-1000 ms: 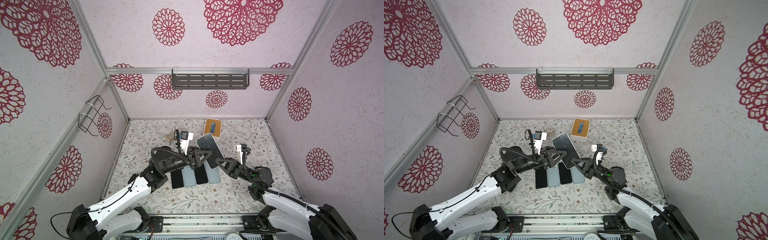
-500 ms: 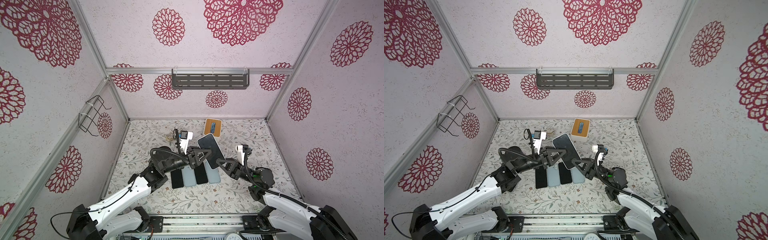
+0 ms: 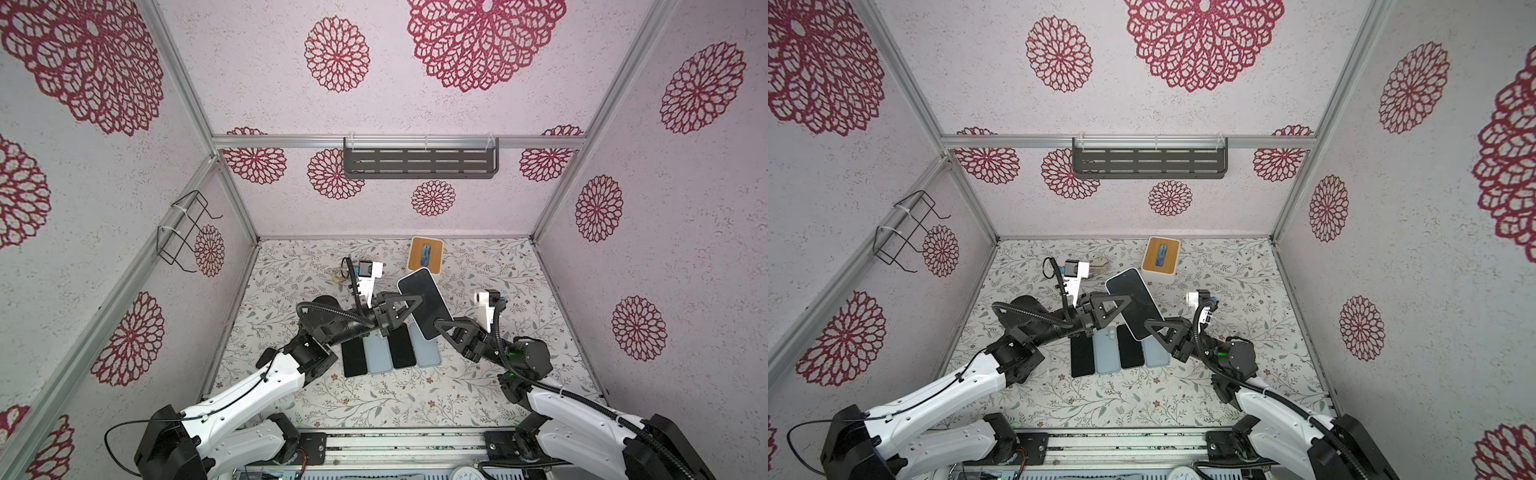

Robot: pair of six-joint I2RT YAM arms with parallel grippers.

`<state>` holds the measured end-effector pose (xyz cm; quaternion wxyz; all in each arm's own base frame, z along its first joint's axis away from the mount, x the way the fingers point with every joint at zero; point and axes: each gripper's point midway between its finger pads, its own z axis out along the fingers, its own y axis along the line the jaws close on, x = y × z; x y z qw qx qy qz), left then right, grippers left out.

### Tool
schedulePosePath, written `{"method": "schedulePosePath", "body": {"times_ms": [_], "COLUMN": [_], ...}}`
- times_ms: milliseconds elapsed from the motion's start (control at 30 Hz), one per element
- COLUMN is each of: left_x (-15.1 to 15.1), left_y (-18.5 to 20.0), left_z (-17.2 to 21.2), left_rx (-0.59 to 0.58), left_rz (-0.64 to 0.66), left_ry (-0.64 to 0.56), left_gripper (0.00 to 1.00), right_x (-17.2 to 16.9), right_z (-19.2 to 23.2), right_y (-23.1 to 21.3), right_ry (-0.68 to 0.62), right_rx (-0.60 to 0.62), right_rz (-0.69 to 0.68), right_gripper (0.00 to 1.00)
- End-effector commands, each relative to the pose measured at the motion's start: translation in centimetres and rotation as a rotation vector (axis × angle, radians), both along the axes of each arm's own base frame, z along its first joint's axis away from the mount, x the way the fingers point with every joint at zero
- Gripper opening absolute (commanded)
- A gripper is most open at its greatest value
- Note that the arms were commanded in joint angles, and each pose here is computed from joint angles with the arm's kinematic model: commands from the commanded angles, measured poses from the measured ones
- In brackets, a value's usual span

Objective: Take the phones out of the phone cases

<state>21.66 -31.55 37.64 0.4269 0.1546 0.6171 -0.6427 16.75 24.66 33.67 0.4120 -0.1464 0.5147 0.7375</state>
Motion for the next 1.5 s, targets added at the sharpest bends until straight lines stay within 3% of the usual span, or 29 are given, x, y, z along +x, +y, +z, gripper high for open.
{"method": "schedulePosePath", "body": {"times_ms": [0, 33, 133, 200, 267, 433, 567, 967, 1467], "left_x": [-0.9, -0.8, -0.2, 0.5, 1.1, 2.7, 3.6, 4.5, 4.1], "left_y": [0.7, 0.9, 1.8, 2.6, 3.3, 4.6, 4.4, 4.2, 3.8], "left_z": [3.1, 3.3, 3.8, 4.3, 4.8, 5.1, 4.3, 0.1, 0.0], "left_rx": [-0.095, -0.103, -0.148, -0.205, -0.270, -0.438, -0.494, -0.476, -0.479], "left_rz": [-0.007, 0.004, 0.064, 0.115, 0.144, 0.222, 0.245, 0.351, 0.325], "left_ry": [-0.089, -0.089, -0.067, -0.039, -0.008, 0.097, 0.193, 0.386, 0.393], "left_gripper": [0.05, 0.02, 0.00, 0.00, 0.00, 0.00, 0.00, 0.00, 0.00], "right_x": [0.0, 0.0, -0.1, -0.2, -0.1, -0.5, -0.6, -0.4, 0.5], "right_z": [-0.1, -0.1, -0.4, -0.5, -0.5, 0.0, 0.3, 1.8, 2.5], "right_y": [-0.4, -0.5, -1.1, -1.4, -1.6, -1.1, -0.5, 0.4, 1.6], "right_ry": [-0.002, -0.005, -0.002, -0.004, -0.004, -0.027, -0.043, -0.080, -0.069], "right_rx": [0.010, 0.013, 0.027, 0.037, 0.045, 0.063, 0.079, 0.107, 0.113], "right_rz": [-0.023, -0.029, -0.059, -0.084, -0.107, -0.115, -0.101, -0.089, -0.061], "right_gripper": [0.00, 0.08, 0.55, 0.69, 0.73, 0.74, 0.73, 0.60, 0.34]}}
